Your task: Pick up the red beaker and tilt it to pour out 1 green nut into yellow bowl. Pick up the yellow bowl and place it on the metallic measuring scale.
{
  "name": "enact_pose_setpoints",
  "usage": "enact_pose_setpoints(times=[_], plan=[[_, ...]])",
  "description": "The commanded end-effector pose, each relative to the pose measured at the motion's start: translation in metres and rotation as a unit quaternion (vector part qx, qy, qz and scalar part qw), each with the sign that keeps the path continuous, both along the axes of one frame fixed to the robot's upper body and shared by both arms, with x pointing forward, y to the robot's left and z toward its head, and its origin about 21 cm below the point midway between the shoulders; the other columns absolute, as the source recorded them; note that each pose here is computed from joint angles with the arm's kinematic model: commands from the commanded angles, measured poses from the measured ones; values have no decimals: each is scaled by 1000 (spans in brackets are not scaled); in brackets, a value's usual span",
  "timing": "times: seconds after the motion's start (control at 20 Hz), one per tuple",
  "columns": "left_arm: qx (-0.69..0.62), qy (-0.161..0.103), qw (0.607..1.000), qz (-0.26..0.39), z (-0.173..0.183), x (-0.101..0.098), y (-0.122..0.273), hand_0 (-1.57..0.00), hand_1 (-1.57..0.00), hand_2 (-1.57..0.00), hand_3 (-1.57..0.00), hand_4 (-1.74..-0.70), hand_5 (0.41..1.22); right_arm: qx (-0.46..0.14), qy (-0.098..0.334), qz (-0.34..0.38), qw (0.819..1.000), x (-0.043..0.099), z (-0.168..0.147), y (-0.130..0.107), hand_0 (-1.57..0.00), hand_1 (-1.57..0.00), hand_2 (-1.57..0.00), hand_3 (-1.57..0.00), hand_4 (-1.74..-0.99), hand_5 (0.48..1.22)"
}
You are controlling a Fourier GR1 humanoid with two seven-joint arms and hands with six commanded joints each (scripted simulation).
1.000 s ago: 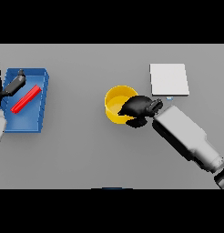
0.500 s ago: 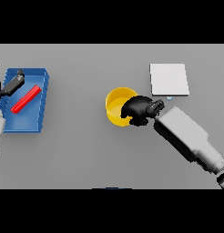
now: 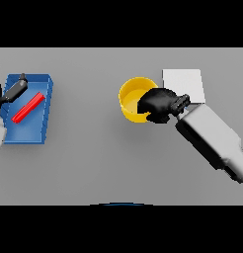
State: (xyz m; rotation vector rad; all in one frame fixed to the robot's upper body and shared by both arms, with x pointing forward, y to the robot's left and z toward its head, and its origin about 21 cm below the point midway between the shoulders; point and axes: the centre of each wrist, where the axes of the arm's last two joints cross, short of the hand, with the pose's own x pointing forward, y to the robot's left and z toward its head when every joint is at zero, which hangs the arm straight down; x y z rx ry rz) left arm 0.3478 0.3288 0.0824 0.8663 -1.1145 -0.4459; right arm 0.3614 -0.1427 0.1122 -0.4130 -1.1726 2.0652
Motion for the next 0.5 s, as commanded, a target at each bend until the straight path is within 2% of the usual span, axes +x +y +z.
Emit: enact_pose_setpoints(times=[0.0,0.05,0.15,0.3,0.45], plan=[[1,-3,1000,-6,-1,-1,0,1,1,1,1,-737,697,3,-5,-6,1000,1,3,-3,-1567,-1567,-1436,-1260,-1739,1220],[1,-3,1000,-7,1,-1,1,1,1,1,1,-736,697,7,-9,-10,1000,4,6,-6,-1568,-1568,-1436,-1266,-1740,1220],[-2,-7,1000,-7,3,-1,2,1,1,1,1,-746,697,19,-14,-16,1000,10,12,-11,-1569,-1569,-1439,-1376,-1740,1220],[8,0,1000,1,2,-1,1,1,1,1,1,-742,704,22,-22,-46,998,16,18,-22,-1570,-1570,-1482,-1283,-1741,1220],[4,-1,1000,3,2,0,2,1,1,1,1,-744,710,26,-49,-83,995,29,28,-50,-1570,-1570,-1516,-1227,-1741,1221]])
